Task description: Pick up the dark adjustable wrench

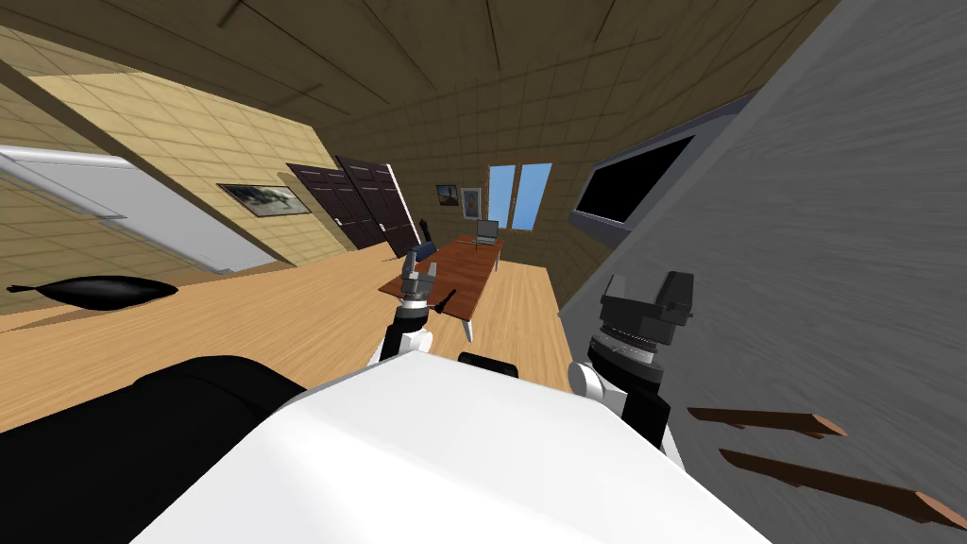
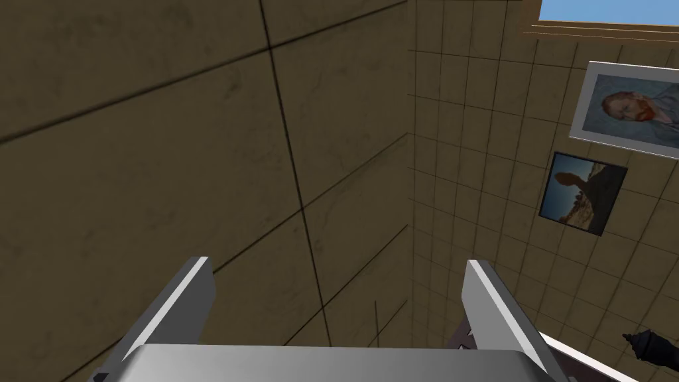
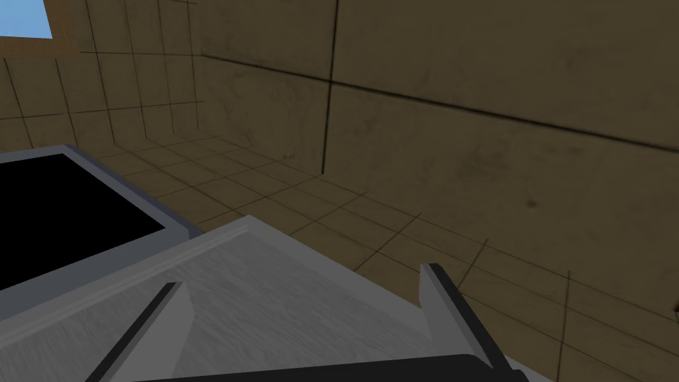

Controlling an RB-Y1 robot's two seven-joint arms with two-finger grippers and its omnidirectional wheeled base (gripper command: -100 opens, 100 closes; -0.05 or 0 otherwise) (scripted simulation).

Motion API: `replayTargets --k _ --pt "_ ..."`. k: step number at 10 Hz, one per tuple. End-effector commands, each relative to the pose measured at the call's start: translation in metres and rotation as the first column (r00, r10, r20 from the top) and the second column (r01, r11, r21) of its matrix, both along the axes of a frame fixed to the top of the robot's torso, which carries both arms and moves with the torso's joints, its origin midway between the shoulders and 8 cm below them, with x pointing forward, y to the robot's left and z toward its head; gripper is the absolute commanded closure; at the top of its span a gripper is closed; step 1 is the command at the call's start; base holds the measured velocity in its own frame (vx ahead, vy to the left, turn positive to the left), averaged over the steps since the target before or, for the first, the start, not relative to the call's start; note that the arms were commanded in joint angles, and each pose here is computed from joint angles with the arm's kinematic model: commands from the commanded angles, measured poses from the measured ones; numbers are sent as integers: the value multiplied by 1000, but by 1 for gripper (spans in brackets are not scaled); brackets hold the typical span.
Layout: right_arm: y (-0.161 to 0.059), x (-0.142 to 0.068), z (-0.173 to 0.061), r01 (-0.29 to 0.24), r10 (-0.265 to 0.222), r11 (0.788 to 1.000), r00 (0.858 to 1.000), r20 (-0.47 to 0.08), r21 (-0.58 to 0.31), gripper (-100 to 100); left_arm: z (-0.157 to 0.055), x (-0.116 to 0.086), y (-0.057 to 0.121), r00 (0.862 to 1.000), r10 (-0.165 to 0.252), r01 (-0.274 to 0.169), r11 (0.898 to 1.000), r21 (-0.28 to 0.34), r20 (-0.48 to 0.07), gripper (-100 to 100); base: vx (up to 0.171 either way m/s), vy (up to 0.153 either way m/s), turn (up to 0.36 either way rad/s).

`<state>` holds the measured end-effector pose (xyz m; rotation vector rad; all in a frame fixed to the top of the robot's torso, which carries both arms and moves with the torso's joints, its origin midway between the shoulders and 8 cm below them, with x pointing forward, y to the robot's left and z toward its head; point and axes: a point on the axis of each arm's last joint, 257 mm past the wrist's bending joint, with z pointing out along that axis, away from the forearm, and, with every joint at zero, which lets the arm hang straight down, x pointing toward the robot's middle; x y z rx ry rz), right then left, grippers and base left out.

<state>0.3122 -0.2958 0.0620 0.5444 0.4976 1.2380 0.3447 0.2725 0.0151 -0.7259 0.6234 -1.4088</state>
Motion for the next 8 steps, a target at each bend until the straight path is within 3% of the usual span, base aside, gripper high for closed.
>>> replayTargets --k 1,5,8 --pt "0 0 0 0 0 1000 1000 0 0 0 -11 7 7 999 5 -4 1000 23 -42 -100 1 -35 36" --pt "0 0 0 0 0 1000 1000 0 0 0 -49 27 38 982 49 -39 998 58 -181 -100 7 -84 44" --pt "0 0 0 0 0 1000 1000 0 0 0 -64 34 51 970 69 -56 997 62 -234 -100 14 -63 20"
